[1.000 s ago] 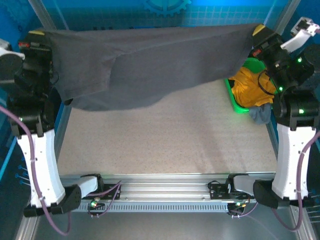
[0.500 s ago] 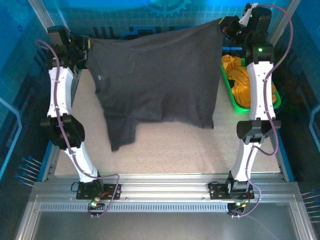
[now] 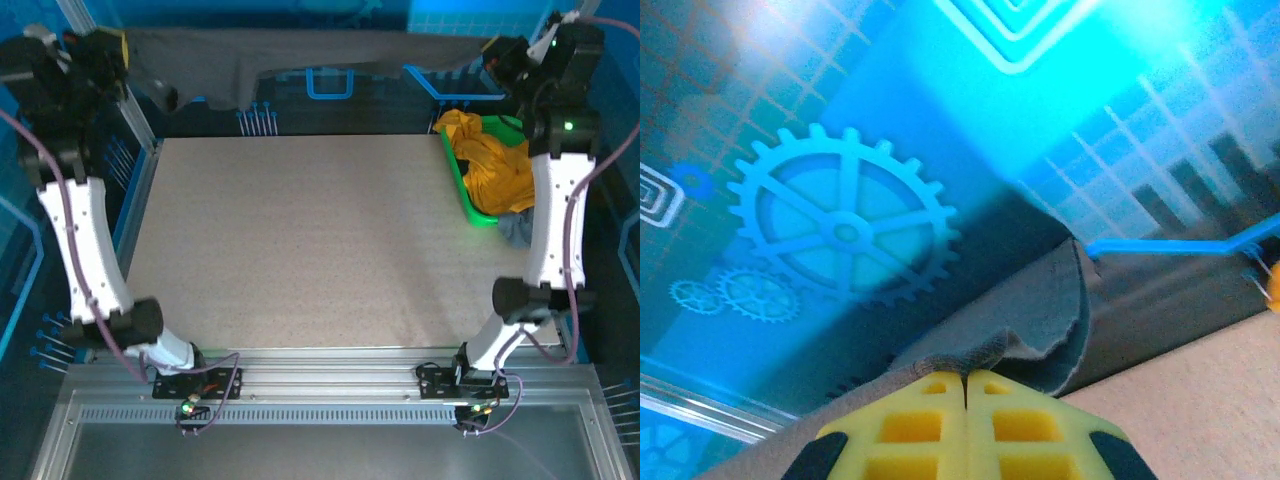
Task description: Fold and stack the t-shirts
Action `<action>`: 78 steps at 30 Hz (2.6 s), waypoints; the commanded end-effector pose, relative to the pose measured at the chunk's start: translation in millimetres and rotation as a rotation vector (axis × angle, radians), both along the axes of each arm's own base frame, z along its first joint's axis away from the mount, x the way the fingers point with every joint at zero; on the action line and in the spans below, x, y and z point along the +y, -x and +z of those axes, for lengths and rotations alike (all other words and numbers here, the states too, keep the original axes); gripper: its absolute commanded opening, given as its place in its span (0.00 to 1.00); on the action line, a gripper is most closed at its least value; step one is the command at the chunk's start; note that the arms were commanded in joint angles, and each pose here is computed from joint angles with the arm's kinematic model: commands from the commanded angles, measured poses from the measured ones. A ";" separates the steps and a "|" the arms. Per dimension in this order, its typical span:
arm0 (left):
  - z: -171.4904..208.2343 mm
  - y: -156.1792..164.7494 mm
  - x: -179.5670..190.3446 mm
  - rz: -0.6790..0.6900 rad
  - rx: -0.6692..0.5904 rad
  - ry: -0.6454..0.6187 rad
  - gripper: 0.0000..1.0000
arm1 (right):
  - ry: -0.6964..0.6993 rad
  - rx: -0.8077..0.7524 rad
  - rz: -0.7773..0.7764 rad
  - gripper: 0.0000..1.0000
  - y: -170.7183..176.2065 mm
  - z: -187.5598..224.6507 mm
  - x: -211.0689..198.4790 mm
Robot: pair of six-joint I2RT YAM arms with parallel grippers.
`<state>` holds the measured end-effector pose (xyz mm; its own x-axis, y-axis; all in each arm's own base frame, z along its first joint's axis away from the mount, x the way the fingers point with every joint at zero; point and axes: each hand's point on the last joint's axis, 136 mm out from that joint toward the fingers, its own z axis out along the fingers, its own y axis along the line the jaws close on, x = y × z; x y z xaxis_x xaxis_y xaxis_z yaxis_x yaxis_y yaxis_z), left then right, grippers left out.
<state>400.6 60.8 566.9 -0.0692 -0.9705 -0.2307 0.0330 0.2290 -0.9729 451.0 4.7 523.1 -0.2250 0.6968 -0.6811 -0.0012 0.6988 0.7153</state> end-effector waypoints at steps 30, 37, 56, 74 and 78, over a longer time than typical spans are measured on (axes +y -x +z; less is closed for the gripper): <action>-517.7 66.8 -85.1 -0.147 1.254 -0.181 0.49 | 0.353 0.924 0.166 0.42 50.0 -410.0 21.7; -523.5 48.7 -71.3 -0.105 1.251 -0.252 0.49 | 0.370 1.007 0.128 0.46 17.4 -427.9 6.0; -553.3 56.8 -46.3 -0.139 1.341 -0.246 0.00 | 0.450 1.180 0.058 0.45 -28.0 -479.0 -6.9; -542.0 73.9 -33.4 -0.211 1.352 -0.277 0.00 | 0.434 1.458 0.145 0.00 54.7 -508.5 16.6; -540.9 93.0 -35.4 -0.272 1.384 -0.328 0.00 | 0.405 1.511 0.148 0.00 105.2 -504.9 7.1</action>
